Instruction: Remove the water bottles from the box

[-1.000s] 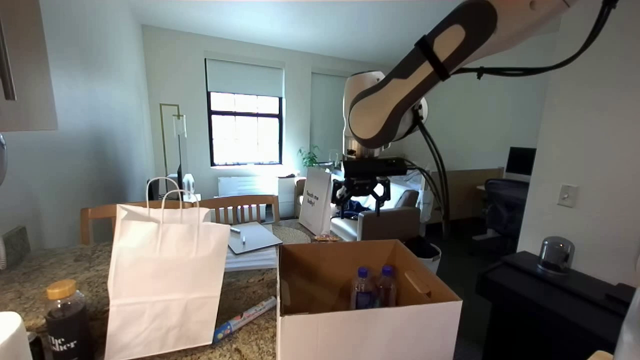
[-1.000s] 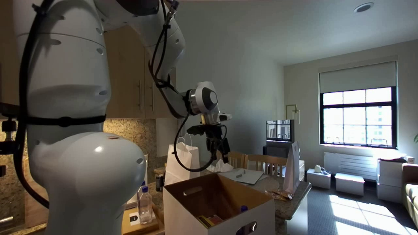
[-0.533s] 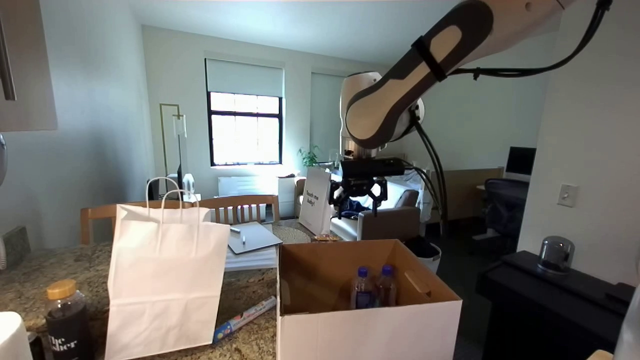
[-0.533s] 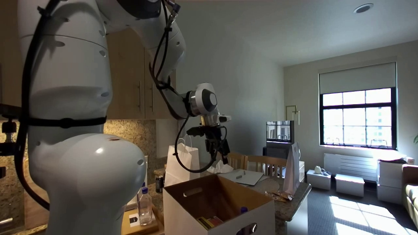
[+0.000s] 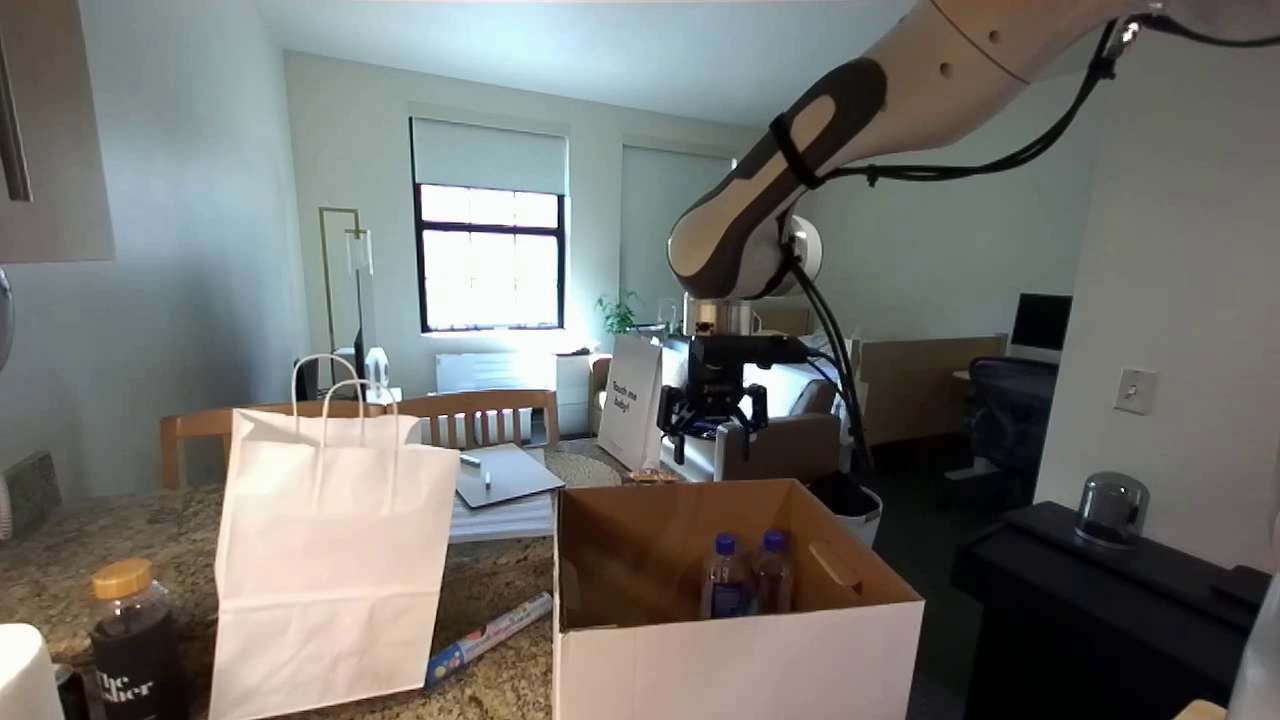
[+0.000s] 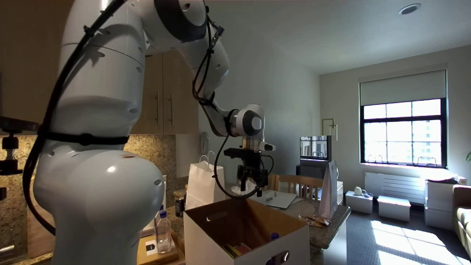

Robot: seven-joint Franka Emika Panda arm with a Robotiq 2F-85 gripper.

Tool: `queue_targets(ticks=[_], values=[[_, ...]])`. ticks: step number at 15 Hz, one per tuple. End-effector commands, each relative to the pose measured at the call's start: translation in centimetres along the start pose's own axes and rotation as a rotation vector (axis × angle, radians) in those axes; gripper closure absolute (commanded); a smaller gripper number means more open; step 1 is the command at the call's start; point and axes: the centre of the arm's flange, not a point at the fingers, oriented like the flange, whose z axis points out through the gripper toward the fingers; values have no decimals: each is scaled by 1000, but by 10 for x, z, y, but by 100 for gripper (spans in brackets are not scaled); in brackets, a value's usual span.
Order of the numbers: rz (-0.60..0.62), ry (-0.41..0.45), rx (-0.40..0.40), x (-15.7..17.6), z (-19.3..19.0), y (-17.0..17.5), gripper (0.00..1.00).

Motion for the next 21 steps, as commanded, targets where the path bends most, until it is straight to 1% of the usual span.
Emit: queue_targets(ticks=[1, 3, 4, 6, 8, 9, 12, 13, 14, 16, 18, 20, 21], values=[[-77, -126, -78, 25, 18, 18, 0], [11, -125, -120, 35, 25, 33, 0], [63, -83, -139, 41, 28, 41, 0], [129, -71, -132, 49, 33, 49, 0], [136, -105, -126, 48, 37, 47, 0], [106, -93, -122, 45, 34, 51, 0], [111, -100, -126, 46, 39, 49, 0], [143, -43, -135, 48, 36, 47, 0], [160, -46, -128, 55, 38, 46, 0], [193, -37, -110, 57, 45, 44, 0], [222, -46, -104, 60, 57, 44, 0], [297, 10, -108, 69, 79, 47, 0], [344, -1, -85, 75, 90, 49, 0]])
